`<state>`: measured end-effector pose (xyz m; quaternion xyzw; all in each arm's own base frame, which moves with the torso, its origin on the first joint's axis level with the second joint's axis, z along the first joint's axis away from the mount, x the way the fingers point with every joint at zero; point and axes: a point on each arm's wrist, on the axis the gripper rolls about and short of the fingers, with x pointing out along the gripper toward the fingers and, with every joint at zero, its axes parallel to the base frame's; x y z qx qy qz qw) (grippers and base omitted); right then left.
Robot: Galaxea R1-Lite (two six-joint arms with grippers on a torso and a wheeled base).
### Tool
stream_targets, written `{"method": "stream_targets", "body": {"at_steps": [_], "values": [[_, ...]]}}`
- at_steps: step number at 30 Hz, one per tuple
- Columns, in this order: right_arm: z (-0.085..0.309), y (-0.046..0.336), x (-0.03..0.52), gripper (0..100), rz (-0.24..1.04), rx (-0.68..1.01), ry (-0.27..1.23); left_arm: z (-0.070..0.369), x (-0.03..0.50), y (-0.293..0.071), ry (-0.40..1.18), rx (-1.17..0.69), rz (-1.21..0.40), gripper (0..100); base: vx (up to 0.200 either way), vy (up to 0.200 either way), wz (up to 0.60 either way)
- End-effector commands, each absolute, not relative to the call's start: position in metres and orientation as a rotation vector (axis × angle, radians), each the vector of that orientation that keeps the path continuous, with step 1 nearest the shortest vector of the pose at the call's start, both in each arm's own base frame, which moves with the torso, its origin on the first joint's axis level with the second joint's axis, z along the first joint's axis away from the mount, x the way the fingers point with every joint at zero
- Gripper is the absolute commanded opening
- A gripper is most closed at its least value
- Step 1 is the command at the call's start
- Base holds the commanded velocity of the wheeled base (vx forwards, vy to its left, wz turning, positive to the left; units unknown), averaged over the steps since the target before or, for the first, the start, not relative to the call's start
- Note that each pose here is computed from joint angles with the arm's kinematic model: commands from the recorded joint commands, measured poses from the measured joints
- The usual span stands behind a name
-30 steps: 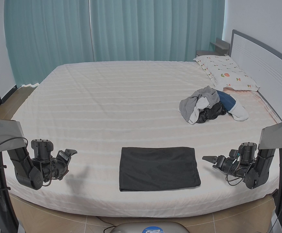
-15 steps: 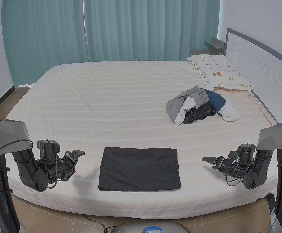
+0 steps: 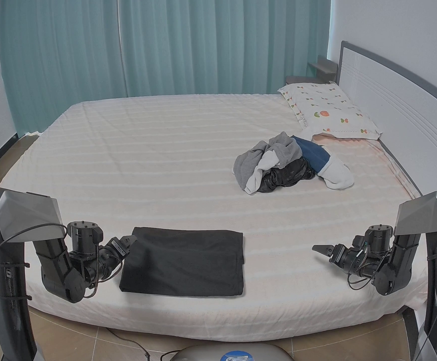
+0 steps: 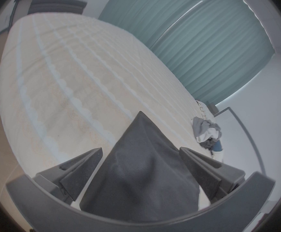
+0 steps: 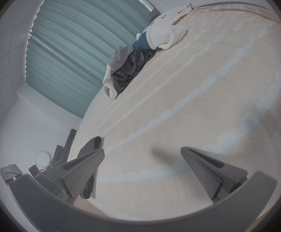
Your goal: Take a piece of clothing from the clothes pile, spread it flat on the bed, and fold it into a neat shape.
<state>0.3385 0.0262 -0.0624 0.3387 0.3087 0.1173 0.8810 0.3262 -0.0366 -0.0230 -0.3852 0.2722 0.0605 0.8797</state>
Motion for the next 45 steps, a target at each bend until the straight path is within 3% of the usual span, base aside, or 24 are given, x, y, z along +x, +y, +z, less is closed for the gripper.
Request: {"method": "stream_targets", "body": {"at_steps": [1, 28, 29, 45], "values": [[-0.065, 0.028, 0.339, 100, 0.231, 0.699, 0.643, -0.058, 0.322, -0.046, 0.613, -0.709, 0.169, 100, 0.0, 0.0, 0.0], [-0.067, 0.03, 0.34, 100, 0.23, 0.696, 0.646, -0.063, 0.333, -0.045, 0.591, -0.674, 0.152, 100, 0.0, 0.0, 0.0], [-0.067, 0.03, 0.34, 100, 0.23, 0.696, 0.646, -0.063, 0.333, -0.046, 0.593, -0.671, 0.15, 0, 0.0, 0.0, 0.0], [-0.067, 0.03, 0.34, 100, 0.229, 0.696, 0.649, -0.06, 0.327, -0.045, 0.576, -0.675, 0.148, 0, 0.0, 0.0, 0.0]]}}
